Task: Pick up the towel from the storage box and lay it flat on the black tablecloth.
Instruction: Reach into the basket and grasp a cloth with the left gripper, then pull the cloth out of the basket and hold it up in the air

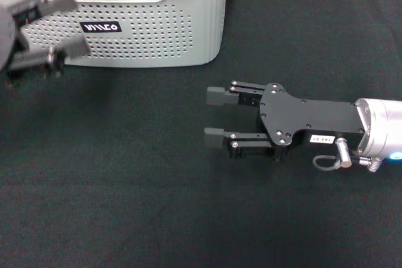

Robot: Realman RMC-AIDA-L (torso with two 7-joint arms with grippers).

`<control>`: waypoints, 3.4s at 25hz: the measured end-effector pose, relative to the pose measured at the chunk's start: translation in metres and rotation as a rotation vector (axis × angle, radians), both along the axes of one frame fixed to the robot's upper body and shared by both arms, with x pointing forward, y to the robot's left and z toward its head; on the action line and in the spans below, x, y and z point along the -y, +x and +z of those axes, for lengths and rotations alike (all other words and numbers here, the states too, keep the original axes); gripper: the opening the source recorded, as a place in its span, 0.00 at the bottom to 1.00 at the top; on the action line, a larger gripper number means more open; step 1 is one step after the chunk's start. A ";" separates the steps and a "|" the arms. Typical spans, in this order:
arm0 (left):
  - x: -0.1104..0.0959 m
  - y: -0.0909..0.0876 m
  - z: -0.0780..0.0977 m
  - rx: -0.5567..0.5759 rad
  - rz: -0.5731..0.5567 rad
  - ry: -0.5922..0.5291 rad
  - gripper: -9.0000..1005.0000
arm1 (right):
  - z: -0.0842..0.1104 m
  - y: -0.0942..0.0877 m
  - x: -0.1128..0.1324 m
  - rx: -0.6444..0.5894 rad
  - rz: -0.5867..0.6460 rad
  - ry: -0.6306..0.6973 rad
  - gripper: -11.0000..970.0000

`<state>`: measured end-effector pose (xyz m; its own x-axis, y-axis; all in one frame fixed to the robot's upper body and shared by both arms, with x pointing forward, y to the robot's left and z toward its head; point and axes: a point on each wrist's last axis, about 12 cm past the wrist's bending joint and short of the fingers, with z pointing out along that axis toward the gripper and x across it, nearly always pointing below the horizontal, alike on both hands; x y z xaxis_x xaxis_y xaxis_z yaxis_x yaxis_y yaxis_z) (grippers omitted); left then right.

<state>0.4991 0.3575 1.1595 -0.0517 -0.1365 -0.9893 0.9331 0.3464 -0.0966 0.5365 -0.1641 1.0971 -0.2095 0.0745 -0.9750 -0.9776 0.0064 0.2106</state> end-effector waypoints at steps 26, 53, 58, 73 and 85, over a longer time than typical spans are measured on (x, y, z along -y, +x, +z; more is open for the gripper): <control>0.121 0.114 0.061 0.101 0.355 0.689 0.49 | -0.031 -0.026 0.052 -0.034 -0.279 0.049 0.76; 0.118 0.116 0.053 0.089 0.414 0.774 0.42 | -0.028 -0.020 0.050 -0.021 -0.289 0.045 0.75; 0.118 0.116 0.052 0.062 0.415 0.762 0.30 | -0.029 -0.022 0.049 -0.016 -0.291 0.047 0.75; 0.106 0.103 0.063 0.039 0.441 0.568 0.05 | -0.033 -0.030 0.052 -0.012 -0.308 0.058 0.74; 0.059 0.053 0.103 0.211 0.341 0.153 0.05 | -0.017 -0.037 0.055 0.248 -0.372 0.206 0.74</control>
